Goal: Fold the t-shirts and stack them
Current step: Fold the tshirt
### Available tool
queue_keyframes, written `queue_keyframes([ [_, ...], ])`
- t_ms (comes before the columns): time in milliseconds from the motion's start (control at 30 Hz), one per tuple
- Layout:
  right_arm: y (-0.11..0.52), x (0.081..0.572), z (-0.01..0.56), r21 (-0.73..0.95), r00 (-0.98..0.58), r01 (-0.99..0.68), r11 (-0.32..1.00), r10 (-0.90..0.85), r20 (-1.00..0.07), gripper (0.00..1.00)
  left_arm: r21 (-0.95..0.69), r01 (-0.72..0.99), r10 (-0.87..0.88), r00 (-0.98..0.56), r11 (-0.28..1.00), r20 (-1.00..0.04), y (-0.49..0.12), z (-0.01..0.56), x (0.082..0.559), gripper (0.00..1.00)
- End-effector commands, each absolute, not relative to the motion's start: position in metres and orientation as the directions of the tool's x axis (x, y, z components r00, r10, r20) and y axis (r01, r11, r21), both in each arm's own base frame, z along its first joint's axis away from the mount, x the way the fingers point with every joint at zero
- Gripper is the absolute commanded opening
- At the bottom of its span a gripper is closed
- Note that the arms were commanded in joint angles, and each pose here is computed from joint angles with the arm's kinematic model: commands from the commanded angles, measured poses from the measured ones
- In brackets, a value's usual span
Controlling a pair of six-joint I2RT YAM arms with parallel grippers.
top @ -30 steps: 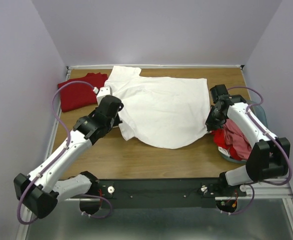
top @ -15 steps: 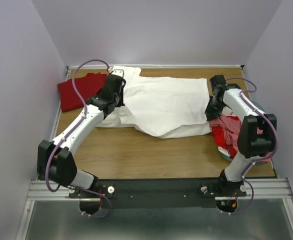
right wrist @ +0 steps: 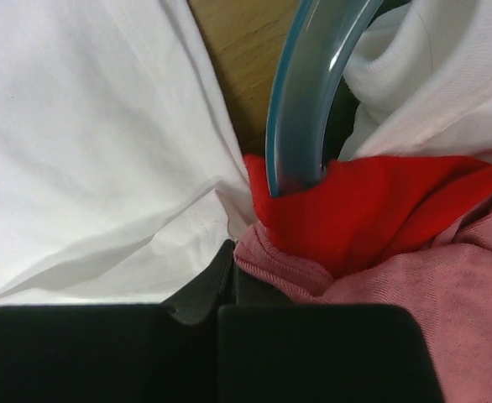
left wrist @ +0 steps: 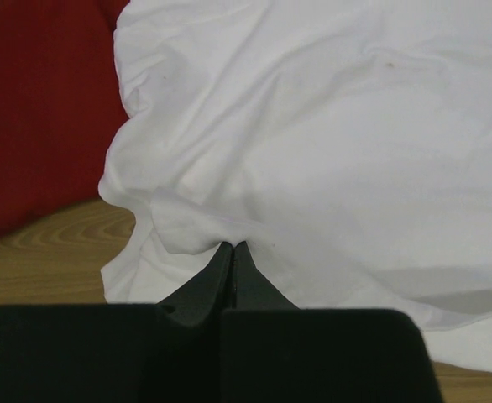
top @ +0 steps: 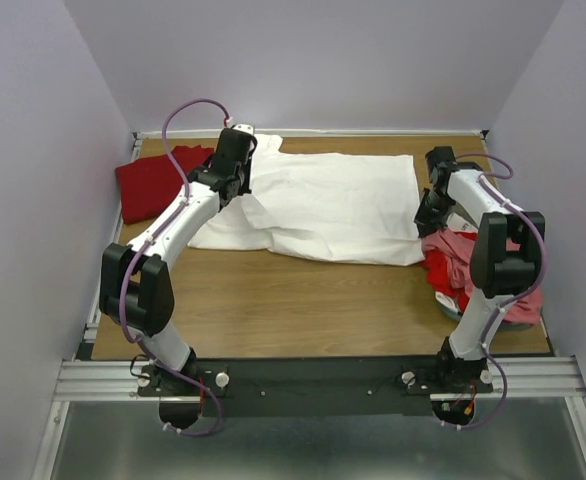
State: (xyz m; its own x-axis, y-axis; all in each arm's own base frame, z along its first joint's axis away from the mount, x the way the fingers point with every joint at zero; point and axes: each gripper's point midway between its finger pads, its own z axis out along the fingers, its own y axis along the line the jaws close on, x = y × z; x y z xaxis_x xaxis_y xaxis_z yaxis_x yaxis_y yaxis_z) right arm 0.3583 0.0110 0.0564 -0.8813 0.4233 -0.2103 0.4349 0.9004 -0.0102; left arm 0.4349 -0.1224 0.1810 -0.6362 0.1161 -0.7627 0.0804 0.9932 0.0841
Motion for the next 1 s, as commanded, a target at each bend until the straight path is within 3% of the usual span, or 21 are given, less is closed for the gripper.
queue_keyframes([
  [0, 0.001, 0.371, 0.06, -0.012, -0.874, 0.437, 0.899, 0.422, -0.241, 0.01, 0.118, 0.047, 0.121, -0.631, 0.992, -0.767, -0.113, 0.189, 0.441, 0.0],
  [300, -0.002, 0.384, 0.078, 0.008, -0.858, 0.441, 0.897, 0.425, -0.29, 0.01, 0.109, 0.034, 0.106, -0.625, 0.993, -0.773, -0.113, 0.196, 0.45, 0.0],
  [967, -0.016, 0.388, 0.074, -0.029, -0.856, 0.457, 0.889, 0.43, -0.286, 0.01, 0.113, -0.028, 0.069, -0.642, 0.993, -0.763, -0.091, 0.194, 0.45, 0.0],
])
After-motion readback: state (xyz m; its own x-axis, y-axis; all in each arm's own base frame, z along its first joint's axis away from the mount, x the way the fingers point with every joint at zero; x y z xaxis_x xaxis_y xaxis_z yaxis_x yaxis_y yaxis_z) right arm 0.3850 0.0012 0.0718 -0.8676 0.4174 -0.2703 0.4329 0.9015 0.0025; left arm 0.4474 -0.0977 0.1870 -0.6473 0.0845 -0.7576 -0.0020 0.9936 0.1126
